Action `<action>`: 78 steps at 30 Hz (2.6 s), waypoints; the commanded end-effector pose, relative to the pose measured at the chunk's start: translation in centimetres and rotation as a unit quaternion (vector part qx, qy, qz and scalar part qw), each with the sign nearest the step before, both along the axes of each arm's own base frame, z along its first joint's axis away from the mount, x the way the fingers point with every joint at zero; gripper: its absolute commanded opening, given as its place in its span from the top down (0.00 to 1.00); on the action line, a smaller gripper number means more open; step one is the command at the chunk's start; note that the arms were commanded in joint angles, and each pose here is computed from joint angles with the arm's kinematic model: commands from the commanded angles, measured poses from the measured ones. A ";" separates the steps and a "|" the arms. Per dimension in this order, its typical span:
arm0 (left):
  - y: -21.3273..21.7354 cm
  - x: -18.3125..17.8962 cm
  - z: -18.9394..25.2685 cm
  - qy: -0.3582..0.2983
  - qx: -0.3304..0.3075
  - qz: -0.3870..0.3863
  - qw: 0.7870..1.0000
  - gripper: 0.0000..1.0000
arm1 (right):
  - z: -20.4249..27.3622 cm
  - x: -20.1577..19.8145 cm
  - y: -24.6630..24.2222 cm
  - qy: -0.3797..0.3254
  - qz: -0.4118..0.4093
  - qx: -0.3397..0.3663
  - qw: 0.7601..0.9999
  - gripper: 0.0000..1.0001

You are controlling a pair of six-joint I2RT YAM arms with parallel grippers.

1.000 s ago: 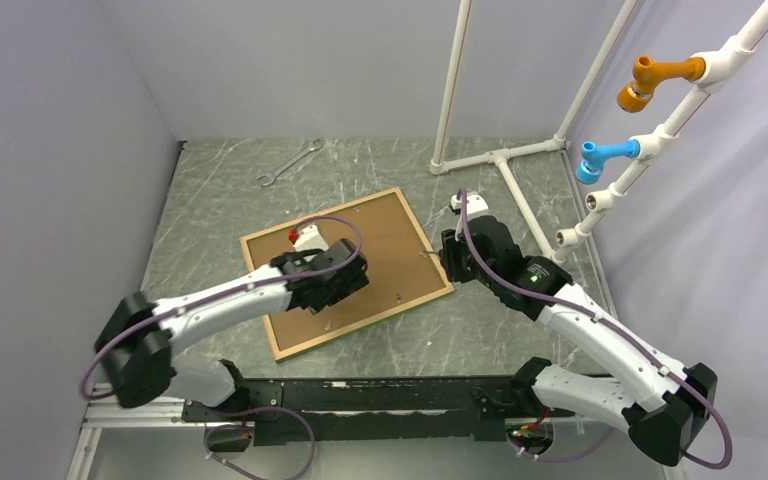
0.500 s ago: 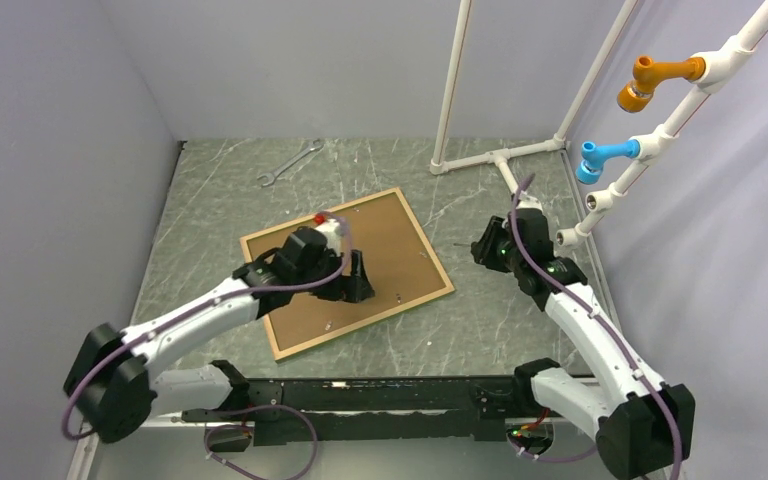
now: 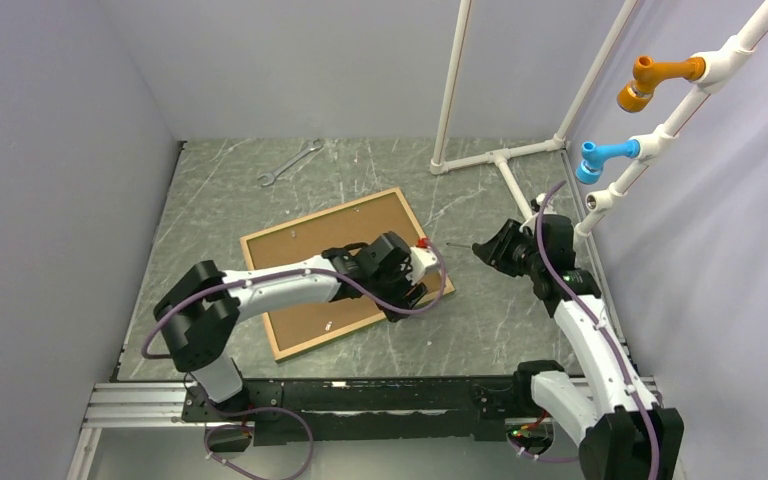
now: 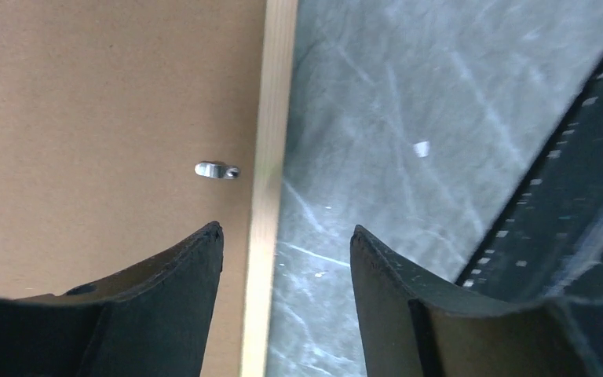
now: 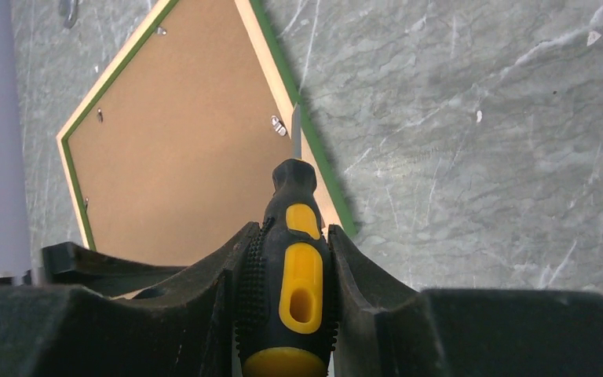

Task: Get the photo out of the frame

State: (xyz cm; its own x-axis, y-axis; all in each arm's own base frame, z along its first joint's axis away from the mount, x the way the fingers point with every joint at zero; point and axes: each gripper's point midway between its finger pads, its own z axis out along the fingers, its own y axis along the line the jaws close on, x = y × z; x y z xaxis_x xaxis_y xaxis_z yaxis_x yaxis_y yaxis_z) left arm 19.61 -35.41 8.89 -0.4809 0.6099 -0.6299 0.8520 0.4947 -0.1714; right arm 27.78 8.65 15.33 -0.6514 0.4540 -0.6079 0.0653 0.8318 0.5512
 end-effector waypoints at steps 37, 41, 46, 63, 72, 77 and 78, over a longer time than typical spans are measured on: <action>7.4 -4.1 -12.4 -0.189 0.311 -0.427 0.828 1.00 | 4.0 -0.6 0.9 -0.072 0.038 0.006 0.997 1.00; 6.5 -4.6 -11.1 -0.195 0.286 -0.413 0.842 1.00 | 4.1 -0.8 0.7 -0.072 0.038 0.001 0.997 1.00; 4.1 -2.9 -6.9 -0.160 0.206 -0.260 0.930 0.74 | 4.7 -1.0 0.6 -0.082 0.031 0.003 0.996 1.00; 20.9 5.1 0.9 0.022 -0.031 0.490 0.871 0.11 | 4.9 -1.2 2.0 -0.079 0.061 0.031 0.995 1.00; 34.1 9.3 -2.3 0.090 -0.109 0.653 0.744 0.15 | 5.3 -1.0 2.9 -0.089 0.086 0.040 0.992 1.00; 36.7 12.5 -3.6 0.124 -0.080 0.659 0.737 0.23 | 5.3 -1.1 3.3 -0.089 0.097 0.045 0.990 1.00; 36.9 13.3 -3.6 0.121 -0.077 0.655 0.742 0.27 | 5.3 -1.2 3.3 -0.089 0.098 0.044 0.990 1.00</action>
